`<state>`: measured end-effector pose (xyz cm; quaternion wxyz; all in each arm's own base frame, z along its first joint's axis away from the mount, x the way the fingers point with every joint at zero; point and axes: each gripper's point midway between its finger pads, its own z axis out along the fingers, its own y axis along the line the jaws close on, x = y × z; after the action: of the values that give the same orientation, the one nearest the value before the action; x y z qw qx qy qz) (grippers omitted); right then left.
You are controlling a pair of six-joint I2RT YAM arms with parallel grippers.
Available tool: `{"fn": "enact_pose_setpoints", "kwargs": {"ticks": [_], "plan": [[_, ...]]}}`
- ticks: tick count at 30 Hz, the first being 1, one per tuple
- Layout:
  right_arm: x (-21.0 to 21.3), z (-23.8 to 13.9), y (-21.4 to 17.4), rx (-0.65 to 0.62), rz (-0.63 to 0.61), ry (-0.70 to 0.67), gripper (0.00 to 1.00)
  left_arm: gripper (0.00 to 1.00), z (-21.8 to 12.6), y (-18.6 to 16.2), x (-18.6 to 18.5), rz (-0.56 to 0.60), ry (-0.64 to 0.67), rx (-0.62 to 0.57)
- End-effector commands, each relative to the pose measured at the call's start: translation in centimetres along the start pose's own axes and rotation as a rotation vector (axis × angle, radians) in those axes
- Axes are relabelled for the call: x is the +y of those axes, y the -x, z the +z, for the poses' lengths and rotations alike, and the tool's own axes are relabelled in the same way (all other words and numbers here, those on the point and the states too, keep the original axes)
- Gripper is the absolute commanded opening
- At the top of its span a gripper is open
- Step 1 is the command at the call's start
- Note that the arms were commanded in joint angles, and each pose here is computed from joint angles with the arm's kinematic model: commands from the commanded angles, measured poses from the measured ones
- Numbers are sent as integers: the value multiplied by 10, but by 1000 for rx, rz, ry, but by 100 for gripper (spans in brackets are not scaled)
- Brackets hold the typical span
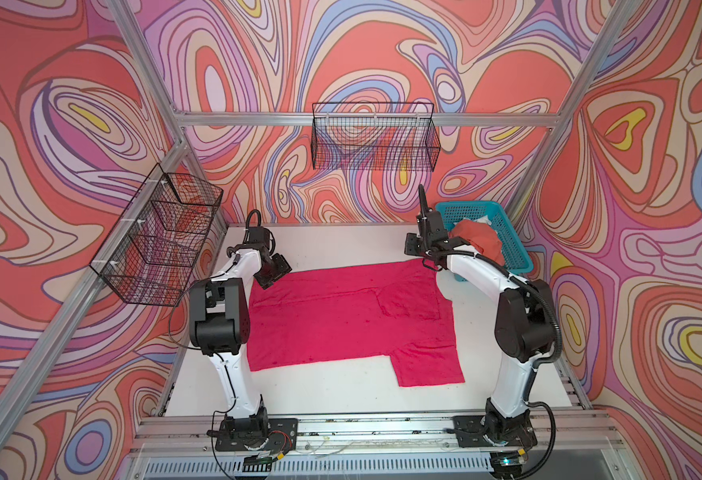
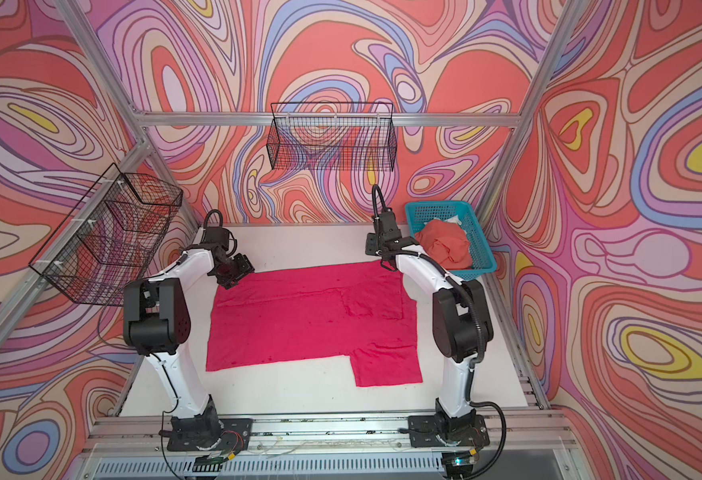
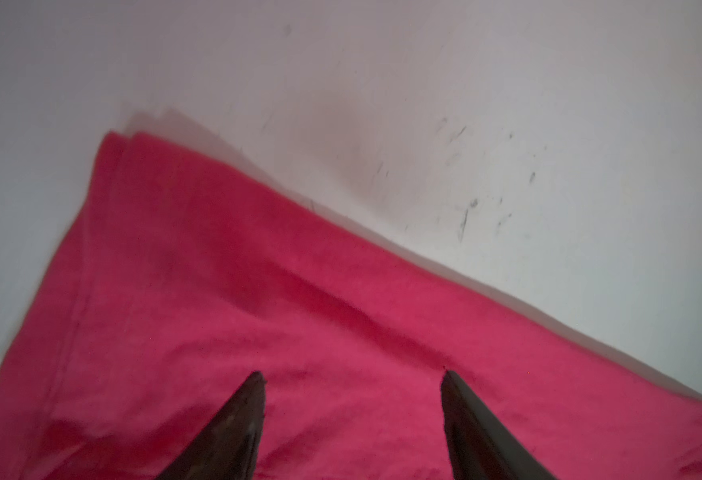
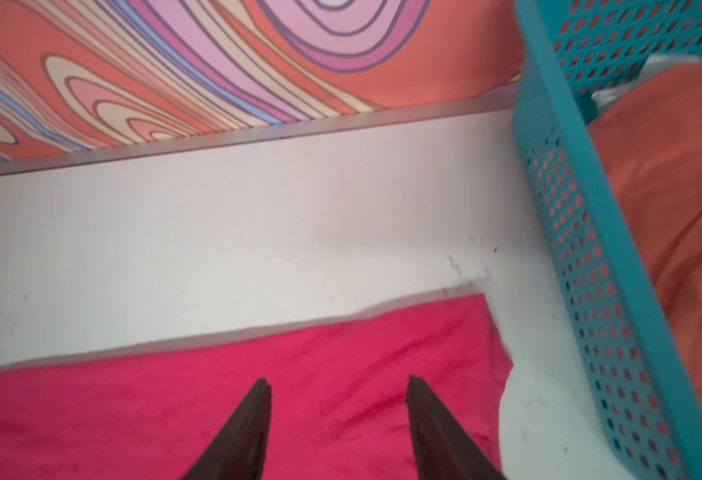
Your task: Fold and stack the t-shirts
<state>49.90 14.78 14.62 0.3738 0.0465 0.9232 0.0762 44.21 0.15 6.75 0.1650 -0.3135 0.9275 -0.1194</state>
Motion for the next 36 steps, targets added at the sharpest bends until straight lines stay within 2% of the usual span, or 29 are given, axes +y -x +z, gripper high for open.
{"fn": "enact_pose_setpoints", "kwargs": {"ticks": [1, 6, 13, 18, 25, 28, 31, 34, 36], "plan": [[-15, 14, -75, 178, 58, -15, 56, 67, 4, -38, 25, -57, 49, 97], [-25, 26, -122, 256, 84, -21, 55, 67, 22, -55, 40, -77, 81, 141], [-42, 63, -147, 316, 57, -88, 55, 66, 62, -28, 27, -73, 84, 156], [-62, 93, -126, 284, 71, -125, 55, 62, 82, 0, 10, -58, 71, 146], [-56, 123, -85, 244, 27, -83, 56, 66, 80, 30, -14, -23, 30, 112], [-44, 109, -55, 188, 3, -37, 57, 71, 63, 29, -25, -6, -21, 106], [-33, 70, -26, 136, 1, 0, 58, 75, 29, 23, -29, 22, -59, 69], [-27, 26, -23, 137, 4, 21, 58, 77, -6, 7, -21, 31, -72, 34], [-27, 1, -40, 174, 16, 22, 58, 77, -17, -14, -7, 13, -56, 47]]}}
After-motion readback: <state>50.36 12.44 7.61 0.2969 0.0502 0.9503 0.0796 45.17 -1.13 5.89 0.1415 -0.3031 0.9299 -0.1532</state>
